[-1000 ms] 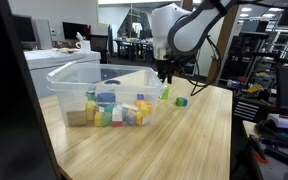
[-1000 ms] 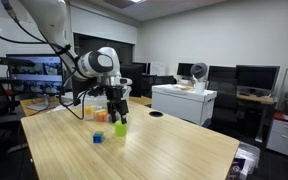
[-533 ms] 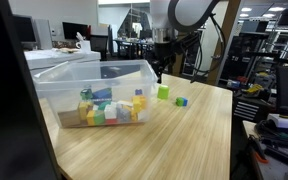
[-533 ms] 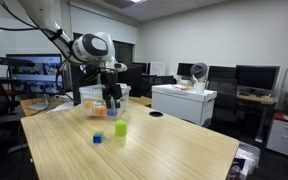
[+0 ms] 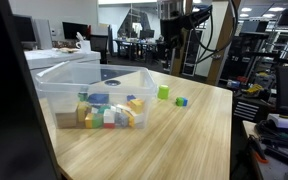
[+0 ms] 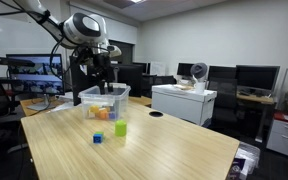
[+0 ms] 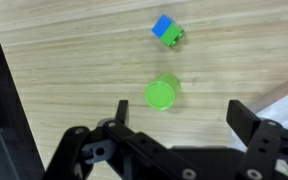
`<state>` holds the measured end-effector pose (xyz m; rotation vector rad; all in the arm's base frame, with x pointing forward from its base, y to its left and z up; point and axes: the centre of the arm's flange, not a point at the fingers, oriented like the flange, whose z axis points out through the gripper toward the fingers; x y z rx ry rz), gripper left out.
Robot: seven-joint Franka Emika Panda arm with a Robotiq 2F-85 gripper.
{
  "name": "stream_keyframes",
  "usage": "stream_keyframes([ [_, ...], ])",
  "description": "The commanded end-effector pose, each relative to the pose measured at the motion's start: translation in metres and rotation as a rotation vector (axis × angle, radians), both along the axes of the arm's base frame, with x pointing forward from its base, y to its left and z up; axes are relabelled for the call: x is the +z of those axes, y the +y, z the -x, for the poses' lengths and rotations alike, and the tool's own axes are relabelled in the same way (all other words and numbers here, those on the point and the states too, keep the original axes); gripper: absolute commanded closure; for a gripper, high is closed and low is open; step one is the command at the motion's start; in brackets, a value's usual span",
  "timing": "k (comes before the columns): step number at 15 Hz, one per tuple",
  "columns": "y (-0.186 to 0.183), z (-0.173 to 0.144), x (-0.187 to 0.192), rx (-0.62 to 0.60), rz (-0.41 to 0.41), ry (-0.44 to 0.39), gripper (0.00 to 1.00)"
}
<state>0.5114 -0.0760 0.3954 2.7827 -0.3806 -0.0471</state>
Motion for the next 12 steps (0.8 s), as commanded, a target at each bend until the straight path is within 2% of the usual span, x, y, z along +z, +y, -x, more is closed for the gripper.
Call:
stream_keyframes([
  [1, 0.008, 0.009, 0.013, -0.038, 0.009, -0.019, 0.00],
  [4, 0.027, 0.007, 0.030, 0.027, -0.027, -0.064, 0.00],
  [5, 0.016, 0.000, 0.015, 0.002, -0.001, -0.037, 0.00],
  [12, 0.026, 0.001, 0.026, 0.018, -0.006, -0.060, 0.00],
])
